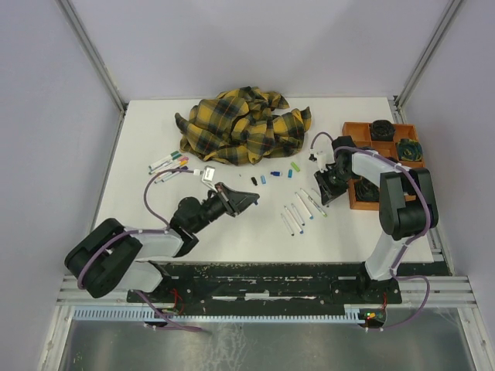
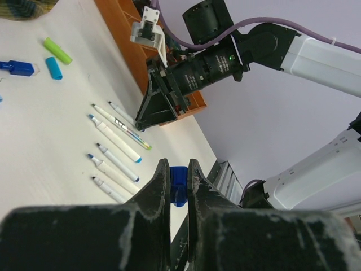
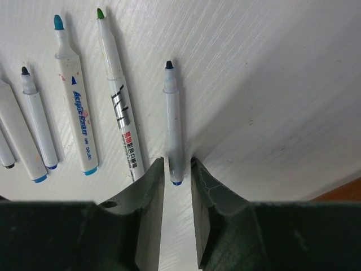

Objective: Open the pen caps
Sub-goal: Place the pen at the center of the board, then place the pen cap at the center of the board.

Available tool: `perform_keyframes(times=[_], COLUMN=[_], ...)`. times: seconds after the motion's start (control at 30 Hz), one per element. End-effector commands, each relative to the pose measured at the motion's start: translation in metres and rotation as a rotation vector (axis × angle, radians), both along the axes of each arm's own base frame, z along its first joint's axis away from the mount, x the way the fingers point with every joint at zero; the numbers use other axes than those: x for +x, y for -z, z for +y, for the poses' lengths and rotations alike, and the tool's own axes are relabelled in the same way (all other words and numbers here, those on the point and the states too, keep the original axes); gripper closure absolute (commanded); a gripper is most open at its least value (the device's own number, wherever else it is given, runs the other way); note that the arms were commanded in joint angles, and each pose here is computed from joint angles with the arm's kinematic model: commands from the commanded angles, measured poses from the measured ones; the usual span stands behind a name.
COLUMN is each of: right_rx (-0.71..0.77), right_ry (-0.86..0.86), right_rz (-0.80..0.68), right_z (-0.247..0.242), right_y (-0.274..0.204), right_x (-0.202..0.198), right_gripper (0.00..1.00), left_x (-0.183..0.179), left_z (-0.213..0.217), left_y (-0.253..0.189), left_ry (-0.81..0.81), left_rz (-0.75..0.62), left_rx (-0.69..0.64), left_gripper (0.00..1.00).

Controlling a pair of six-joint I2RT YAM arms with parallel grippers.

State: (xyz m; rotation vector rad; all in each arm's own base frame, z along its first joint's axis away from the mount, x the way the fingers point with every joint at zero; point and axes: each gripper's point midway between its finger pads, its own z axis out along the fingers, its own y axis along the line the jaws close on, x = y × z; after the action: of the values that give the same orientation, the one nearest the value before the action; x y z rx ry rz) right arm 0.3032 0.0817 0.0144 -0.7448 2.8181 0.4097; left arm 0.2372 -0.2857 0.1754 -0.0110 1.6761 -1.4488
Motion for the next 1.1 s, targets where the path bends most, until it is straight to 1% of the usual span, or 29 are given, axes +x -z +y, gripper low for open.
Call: perform_keyframes(times=[0.0, 0.17, 0.3, 0.4, 0.57, 0.6, 0.73, 0.8, 0.83, 0.87, 0.97, 1.07], right_rx=[0.039, 0.070, 0.081, 0.116, 0.170, 0.171, 0.156, 0.152, 0.154, 0.160, 0.182, 0.197], right_ry=[0.001, 0.002, 0.009, 0.029, 0.069, 0.076, 0.111, 0.136, 0.149, 0.160, 0.189, 0.210], right_rz=[-0.036, -0.087, -0.155, -0.198, -0.263, -0.281, -0.357, -0.389, -0.398, -0.410, -0.429, -0.438], right_z=[0.008, 0.010, 0.007, 0.004, -0.002, -0.004, -0.019, -0.028, -0.031, -0.034, -0.042, -0.048], right_y=[-0.016, -0.034, -0.055, -0.072, -0.100, -0.105, -0.122, -0.130, -0.132, -0.136, -0.142, -0.146], right_x=[0.010, 0.014, 0.019, 0.020, 0.019, 0.019, 0.019, 0.019, 0.019, 0.019, 0.018, 0.016], right_gripper=[0.66, 0.63, 0.61, 0.61, 0.60, 0.60, 0.60, 0.60, 0.60, 0.59, 0.59, 0.59], left_x=[0.017, 0.034, 0.054, 0.070, 0.097, 0.107, 0.137, 0.151, 0.155, 0.160, 0.177, 0.190], left_z=[-0.015, -0.033, -0.050, -0.070, -0.105, -0.114, -0.128, -0.135, -0.137, -0.142, -0.158, -0.170], left_y=[-0.014, -0.006, 0.014, 0.029, 0.058, 0.056, 0.079, 0.085, 0.098, 0.101, 0.099, 0.111], left_ry=[-0.068, -0.105, -0.126, -0.122, -0.132, -0.149, -0.269, -0.318, -0.333, -0.343, -0.366, -0.382], left_rz=[-0.035, 0.009, 0.108, 0.178, 0.284, 0.298, 0.392, 0.408, 0.433, 0.437, 0.448, 0.466], left_rx=[0.030, 0.100, 0.171, 0.238, 0.381, 0.400, 0.553, 0.626, 0.687, 0.714, 0.742, 0.759], left_gripper=[0.97, 0.97, 0.97, 0.97, 0.97, 0.97, 0.97, 0.97, 0.97, 0.97, 0.97, 0.97])
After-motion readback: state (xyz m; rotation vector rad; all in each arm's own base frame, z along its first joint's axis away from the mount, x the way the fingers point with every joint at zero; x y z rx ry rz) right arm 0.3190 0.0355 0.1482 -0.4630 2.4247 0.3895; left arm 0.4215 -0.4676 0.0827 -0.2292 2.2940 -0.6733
